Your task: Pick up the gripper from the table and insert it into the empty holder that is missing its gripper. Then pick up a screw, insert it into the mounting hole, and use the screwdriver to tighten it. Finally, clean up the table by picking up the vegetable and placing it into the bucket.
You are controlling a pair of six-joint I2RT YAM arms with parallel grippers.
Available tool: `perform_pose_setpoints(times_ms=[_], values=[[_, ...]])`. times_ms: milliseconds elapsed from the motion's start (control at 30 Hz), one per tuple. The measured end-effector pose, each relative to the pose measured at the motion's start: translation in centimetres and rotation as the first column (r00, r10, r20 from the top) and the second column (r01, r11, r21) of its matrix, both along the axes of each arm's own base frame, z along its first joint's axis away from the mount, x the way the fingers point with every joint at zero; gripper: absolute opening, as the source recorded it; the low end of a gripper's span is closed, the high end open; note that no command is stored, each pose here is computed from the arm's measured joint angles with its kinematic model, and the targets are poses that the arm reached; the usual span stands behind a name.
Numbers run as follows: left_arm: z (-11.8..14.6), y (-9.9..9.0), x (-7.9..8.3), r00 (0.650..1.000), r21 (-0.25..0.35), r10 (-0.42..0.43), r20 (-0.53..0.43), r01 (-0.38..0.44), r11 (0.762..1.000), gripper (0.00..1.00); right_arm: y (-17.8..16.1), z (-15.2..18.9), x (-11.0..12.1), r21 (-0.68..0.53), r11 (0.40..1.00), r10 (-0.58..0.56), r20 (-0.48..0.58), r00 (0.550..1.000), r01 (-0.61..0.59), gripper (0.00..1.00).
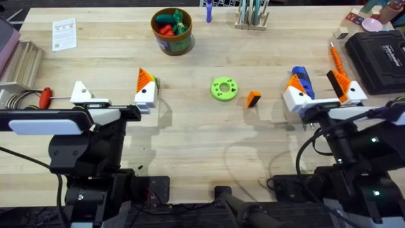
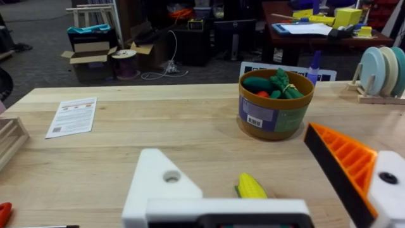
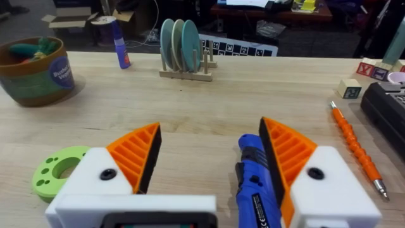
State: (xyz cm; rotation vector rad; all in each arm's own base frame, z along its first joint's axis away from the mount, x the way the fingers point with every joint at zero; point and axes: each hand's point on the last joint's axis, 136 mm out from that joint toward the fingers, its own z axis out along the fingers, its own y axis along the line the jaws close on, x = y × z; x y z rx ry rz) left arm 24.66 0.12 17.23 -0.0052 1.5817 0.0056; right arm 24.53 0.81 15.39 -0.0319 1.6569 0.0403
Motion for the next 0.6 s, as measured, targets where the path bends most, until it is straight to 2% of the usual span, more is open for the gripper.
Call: perform_pose_setpoints(times_ms=[333,600], values=[[0.1,-0.1,0.0,1.0,0.0,-0.008,0.003,0.008,1.0,0.985,0.1,0.0,0.0,0.001,1.0,0.003,0.0,1.0,-0.003,0.925],[2.0,-0.2,-0.2,0.998,0.001,-0.011,0.061,0.011,1.0,0.985,0.1,1.5,-0.1,0.004,1.0,0.007,0.032,0.999,-0.007,0.925]])
